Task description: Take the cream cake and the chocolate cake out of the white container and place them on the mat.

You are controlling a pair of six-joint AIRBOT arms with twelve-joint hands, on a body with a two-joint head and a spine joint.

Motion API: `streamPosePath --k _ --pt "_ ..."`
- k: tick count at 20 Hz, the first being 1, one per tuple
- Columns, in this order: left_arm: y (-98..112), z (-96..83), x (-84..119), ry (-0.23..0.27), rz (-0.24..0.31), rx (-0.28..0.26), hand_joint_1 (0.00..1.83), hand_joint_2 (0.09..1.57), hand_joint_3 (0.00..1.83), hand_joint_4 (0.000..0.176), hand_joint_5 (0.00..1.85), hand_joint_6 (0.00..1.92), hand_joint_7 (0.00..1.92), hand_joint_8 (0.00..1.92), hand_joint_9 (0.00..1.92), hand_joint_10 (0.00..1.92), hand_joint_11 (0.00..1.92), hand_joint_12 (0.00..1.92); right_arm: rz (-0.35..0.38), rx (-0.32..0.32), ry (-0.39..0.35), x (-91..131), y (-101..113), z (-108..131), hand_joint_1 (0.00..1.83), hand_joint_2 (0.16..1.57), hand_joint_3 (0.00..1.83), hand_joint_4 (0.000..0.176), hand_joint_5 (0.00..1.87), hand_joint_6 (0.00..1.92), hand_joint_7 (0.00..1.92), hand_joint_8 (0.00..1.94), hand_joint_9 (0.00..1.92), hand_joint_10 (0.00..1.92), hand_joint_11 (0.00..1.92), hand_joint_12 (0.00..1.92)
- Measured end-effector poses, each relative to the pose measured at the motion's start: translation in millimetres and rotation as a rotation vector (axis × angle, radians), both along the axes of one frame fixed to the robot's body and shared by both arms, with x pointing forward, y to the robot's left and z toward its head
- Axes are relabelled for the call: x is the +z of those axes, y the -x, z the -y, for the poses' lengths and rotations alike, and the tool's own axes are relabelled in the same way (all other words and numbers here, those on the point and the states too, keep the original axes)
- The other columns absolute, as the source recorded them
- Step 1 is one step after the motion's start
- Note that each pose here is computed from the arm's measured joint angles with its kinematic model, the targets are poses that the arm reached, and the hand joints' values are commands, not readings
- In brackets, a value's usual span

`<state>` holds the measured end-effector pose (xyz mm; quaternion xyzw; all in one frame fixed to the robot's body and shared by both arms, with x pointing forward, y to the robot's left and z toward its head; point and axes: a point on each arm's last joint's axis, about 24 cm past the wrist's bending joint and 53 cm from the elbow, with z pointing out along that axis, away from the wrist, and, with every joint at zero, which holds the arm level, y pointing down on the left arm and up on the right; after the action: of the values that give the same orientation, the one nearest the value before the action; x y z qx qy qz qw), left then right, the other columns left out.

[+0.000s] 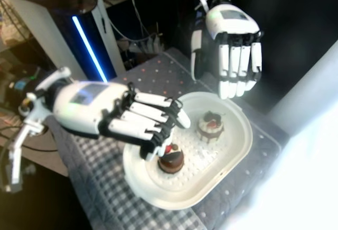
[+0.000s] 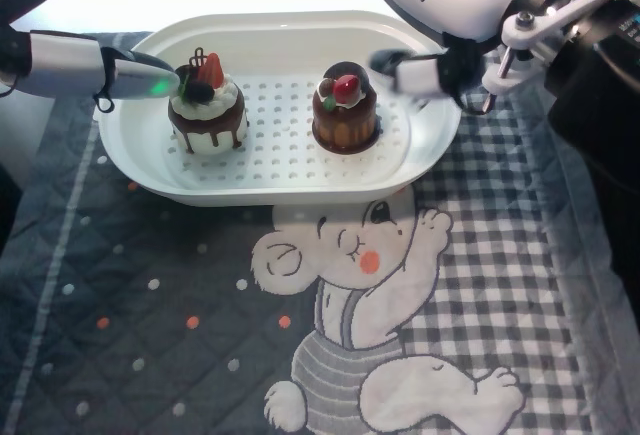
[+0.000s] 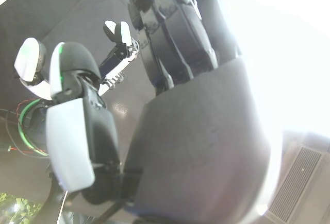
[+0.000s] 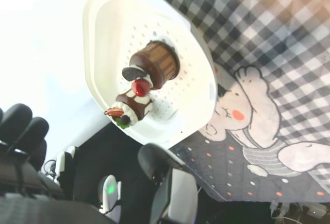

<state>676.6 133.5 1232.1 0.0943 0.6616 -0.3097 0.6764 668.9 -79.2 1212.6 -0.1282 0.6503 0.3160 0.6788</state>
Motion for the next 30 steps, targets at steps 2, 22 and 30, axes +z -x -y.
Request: streamPosePath --k 2,22,30 --pt "-1 0.9 0 -0.001 -0.004 -0.001 0.76 0.91 0.00 0.009 0.37 0.00 0.36 0.00 0.36 0.04 0.00 1.05 0.001 -0.003 -0.001 0 -1 1 1.05 0.95 0.00 0.000 0.62 0.04 0.60 0.03 0.73 0.89 0.68 1.54" --pt "-45 29.7 -87 -0.118 -0.268 -0.011 0.85 0.87 0.00 0.000 0.32 0.01 0.32 0.01 0.39 0.02 0.00 1.27 -0.237 -0.028 0.038 -77 -42 -20 0.85 0.85 0.00 0.000 0.45 0.00 0.49 0.00 0.50 0.03 0.04 1.16" --pt "-53 31.2 -106 -0.119 -0.324 0.003 0.99 0.92 0.01 0.000 0.35 0.01 0.38 0.02 0.44 0.04 0.00 1.34 -0.297 -0.024 0.055 -96 -47 -27 0.90 0.87 0.01 0.000 0.53 0.01 0.63 0.02 0.65 0.04 0.15 1.24"
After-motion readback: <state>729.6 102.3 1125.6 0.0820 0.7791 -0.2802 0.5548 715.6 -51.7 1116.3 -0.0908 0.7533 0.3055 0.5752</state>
